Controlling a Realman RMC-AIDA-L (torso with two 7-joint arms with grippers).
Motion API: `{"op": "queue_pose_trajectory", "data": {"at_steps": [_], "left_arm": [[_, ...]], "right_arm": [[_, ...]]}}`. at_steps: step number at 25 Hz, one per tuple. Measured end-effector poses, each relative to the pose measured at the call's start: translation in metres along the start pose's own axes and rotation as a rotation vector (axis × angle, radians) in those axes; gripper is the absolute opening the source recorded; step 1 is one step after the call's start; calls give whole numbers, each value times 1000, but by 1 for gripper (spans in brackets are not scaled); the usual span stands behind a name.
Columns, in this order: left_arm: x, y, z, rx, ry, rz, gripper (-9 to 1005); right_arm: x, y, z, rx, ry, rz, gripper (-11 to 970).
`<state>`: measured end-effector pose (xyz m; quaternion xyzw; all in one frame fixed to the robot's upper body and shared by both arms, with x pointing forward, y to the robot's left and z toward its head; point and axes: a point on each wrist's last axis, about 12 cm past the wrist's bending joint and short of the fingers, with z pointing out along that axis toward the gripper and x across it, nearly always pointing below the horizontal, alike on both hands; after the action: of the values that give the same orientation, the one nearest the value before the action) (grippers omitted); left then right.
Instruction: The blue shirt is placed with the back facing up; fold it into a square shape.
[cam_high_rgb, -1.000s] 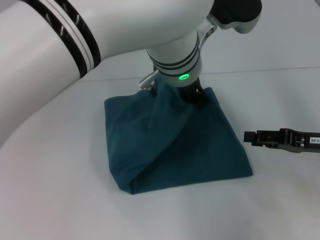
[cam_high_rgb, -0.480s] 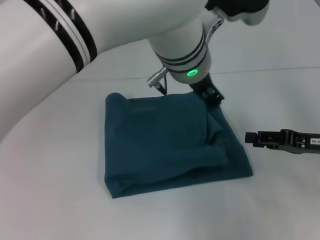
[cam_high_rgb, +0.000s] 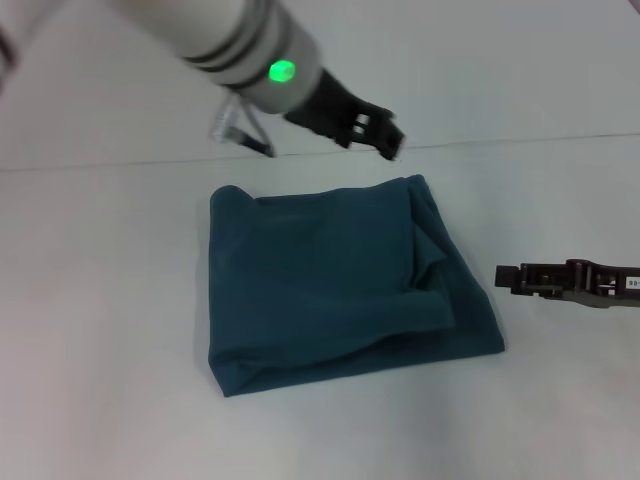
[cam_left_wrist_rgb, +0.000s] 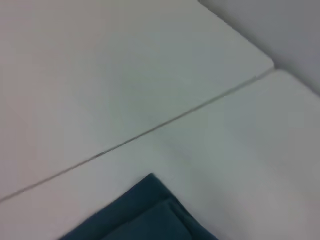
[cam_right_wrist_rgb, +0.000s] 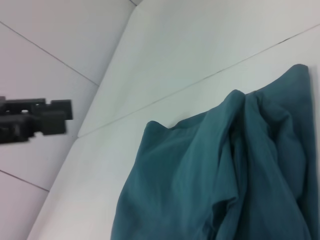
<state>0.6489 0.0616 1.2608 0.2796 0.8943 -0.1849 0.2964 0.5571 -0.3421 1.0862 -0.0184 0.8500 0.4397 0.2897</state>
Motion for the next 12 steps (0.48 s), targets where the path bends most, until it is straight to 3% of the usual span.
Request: {"op": "queue_pose_trajectory", "data": {"at_steps": [5,8,12], "left_arm": [[31,53,-22,160,-90,-279,532],[62,88,-35,311,-147,-460,537],[109,121,-47,507,-201,-616,544]], "right_arm": [[-4,-1,-4,12,9,-1,529],[-6,-1,-6,23,24,-7,529],[-10,0,-6,30,38,-6,528]]}}
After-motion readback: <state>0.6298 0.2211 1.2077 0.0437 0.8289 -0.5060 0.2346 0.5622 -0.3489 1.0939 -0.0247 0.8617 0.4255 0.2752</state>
